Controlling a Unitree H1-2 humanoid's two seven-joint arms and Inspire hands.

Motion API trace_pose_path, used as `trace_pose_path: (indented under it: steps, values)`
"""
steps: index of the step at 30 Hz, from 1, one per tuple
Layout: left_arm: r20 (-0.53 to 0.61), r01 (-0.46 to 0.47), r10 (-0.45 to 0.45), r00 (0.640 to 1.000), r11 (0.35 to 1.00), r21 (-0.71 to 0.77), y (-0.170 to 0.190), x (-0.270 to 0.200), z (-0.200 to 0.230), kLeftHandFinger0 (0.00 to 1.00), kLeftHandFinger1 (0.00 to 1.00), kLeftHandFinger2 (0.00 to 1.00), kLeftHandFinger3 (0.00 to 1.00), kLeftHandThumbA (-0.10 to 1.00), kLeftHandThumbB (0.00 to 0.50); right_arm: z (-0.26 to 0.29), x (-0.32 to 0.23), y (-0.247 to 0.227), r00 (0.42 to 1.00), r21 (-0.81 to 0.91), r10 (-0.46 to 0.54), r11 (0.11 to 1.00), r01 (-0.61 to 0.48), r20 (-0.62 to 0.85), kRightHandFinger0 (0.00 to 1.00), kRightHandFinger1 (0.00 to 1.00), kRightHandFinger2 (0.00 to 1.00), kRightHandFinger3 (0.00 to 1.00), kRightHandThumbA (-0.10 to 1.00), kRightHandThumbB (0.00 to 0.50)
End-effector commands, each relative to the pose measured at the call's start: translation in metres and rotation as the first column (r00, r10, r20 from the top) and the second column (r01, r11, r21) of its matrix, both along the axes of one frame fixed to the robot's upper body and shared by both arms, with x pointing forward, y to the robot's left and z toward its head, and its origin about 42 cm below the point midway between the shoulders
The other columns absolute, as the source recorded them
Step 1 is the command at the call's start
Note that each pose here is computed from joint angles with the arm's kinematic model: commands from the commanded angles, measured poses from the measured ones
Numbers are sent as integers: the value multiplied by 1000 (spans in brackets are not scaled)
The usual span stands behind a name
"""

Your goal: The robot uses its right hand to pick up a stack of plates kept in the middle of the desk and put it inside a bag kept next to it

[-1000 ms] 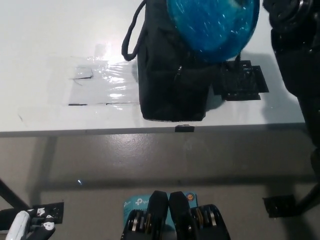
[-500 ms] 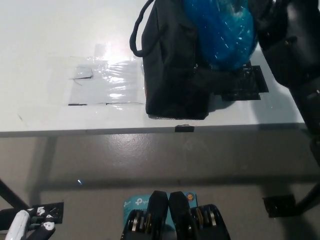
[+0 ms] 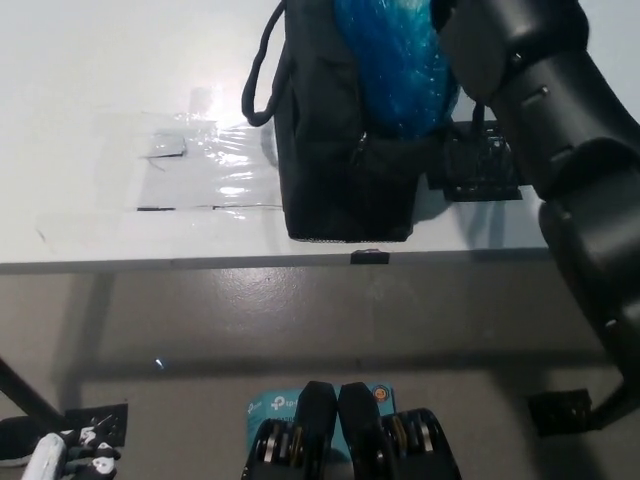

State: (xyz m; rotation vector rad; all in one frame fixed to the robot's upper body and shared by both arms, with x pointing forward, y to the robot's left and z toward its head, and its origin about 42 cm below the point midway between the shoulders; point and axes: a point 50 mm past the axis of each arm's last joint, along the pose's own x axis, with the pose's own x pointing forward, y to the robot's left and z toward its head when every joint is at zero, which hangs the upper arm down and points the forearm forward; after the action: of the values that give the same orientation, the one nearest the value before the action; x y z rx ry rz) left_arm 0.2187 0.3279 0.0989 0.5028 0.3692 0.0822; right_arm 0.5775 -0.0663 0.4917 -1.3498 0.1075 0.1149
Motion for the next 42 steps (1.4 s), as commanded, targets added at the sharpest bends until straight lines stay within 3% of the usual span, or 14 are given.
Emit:
trace_pose_path:
  steps: [1,4,7,8,10,12,17,20,25,27,31,32,37,42]
  values:
    - [41,21,-21,999,1000,-4,-3,-1,6,654,663,763,844,-100,0,63,-10,14,983,16,2,1000,-5,185,83,97,273,624,250,0]
    - [40,30,-30,999,1000,8,-6,1,7,674,677,768,850,-100,0,40,-1,8,995,34,-37,999,34,97,0,0,0,323,161,0]
    - [40,30,-30,999,1000,8,-6,1,7,673,676,766,848,-100,0,40,0,8,994,37,-45,998,42,96,0,0,0,313,164,0]
    - [40,35,-35,999,999,8,-7,0,6,672,676,765,847,-100,0,12,8,-6,996,106,-71,992,66,44,137,188,210,493,138,0]
    - [40,37,-37,999,999,8,-7,0,6,669,676,763,844,-100,0,0,11,-11,996,138,-88,987,84,21,114,190,297,617,101,0]
    - [37,44,-44,998,999,13,-7,-1,5,657,672,754,824,-100,0,-17,15,-20,993,224,-117,968,114,1,0,0,10,814,165,0]
    - [48,51,-52,997,998,19,-8,-1,6,642,660,741,814,-100,0,-25,16,-26,990,246,-142,960,134,17,0,0,4,439,221,0]
    - [46,52,-53,998,999,11,-9,-3,5,643,661,748,804,-100,0,-30,17,-28,987,277,-162,949,152,13,0,0,6,599,201,0]
    - [40,51,-51,998,999,0,-10,-4,4,641,658,744,795,-100,0,-43,18,-30,979,351,-201,918,185,9,0,0,0,543,221,0]
    - [17,72,-72,997,997,30,-13,-9,2,638,655,745,792,-100,0,-46,17,-27,969,508,-245,839,194,35,0,4,79,720,49,54]
    - [22,83,-83,996,996,31,-13,-9,2,624,649,739,778,-100,0,-37,15,-20,966,533,-254,823,195,38,0,0,0,680,-100,58]
    - [22,87,-88,996,996,36,-14,-8,3,632,654,748,806,-100,0,-28,15,-17,966,538,-253,821,189,46,0,0,0,400,-76,25]
    - [22,94,-95,995,995,45,-16,-6,7,640,655,751,833,-100,0,-9,12,-9,966,538,-247,825,172,70,0,0,0,186,-85,78]
    - [13,112,-113,994,992,57,-20,-7,10,654,675,770,836,-100,0,8,5,9,954,577,-259,806,129,149,0,0,75,542,-100,122]
